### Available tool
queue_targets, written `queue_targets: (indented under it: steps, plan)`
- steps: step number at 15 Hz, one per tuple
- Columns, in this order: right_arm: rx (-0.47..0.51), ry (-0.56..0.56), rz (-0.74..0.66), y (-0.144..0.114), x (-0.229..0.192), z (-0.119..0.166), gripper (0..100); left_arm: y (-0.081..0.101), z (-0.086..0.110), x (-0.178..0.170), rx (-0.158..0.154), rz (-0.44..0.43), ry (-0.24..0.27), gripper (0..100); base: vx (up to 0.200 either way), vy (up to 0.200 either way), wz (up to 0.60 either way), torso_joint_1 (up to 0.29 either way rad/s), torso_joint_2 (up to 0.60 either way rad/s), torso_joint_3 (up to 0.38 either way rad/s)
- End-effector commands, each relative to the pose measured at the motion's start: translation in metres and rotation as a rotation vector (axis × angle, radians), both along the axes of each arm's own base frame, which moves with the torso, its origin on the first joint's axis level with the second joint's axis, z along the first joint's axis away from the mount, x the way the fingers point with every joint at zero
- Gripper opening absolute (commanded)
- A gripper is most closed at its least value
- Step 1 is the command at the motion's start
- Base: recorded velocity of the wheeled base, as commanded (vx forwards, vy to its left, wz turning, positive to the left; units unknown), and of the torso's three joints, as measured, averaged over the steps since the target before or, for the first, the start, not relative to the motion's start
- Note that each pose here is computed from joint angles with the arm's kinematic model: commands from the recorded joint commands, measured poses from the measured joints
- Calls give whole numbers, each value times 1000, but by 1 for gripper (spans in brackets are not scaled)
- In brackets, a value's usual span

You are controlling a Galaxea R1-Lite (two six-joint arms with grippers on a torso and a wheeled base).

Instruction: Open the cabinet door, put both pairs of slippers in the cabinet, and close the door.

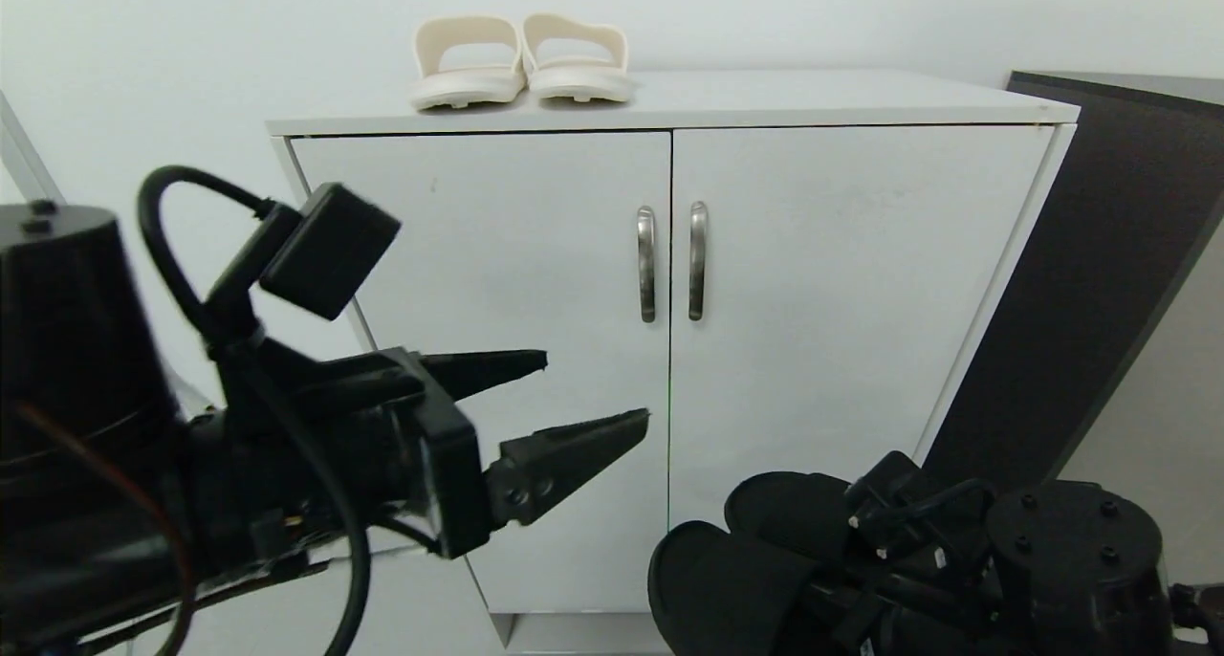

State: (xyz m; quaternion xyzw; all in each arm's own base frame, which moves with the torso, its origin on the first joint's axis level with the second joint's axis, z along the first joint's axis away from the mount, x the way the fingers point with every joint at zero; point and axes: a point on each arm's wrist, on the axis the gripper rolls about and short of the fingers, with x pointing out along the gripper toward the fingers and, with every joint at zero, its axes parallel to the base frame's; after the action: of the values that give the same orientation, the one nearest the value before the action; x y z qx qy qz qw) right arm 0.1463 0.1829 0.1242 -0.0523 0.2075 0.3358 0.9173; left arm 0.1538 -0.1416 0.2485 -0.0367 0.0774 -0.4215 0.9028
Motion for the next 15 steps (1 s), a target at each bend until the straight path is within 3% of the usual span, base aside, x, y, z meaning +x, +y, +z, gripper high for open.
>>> queue_targets:
  steps: [1, 3, 6, 8, 10, 15]
  plan:
    - [0, 1, 1, 0, 0, 0, 0, -33, 2, 34, 13, -16, 17, 100, 0, 0, 0, 0, 0, 0]
    - [0, 1, -2, 0, 0, 0, 0, -51, 5, 52, 5, -50, 19, 100, 0, 0, 0, 0, 0, 0]
    - [1, -1, -10, 0, 3, 0, 0, -67, 16, 69, -73, -113, 71, 100, 0, 0, 0, 0, 0, 0]
    - [-3, 3, -14, 0, 5, -1, 0, -71, 24, 75, -109, -192, 136, 100, 0, 0, 0, 0, 0, 0]
    - [-8, 8, -12, 2, 6, -4, 0, -73, 31, 87, -140, -204, 165, 100, 0, 0, 0, 0, 0, 0]
    - [0, -12, -6, 5, 9, -5, 0, -72, 29, 101, -147, -145, 168, 100, 0, 0, 0, 0, 0, 0]
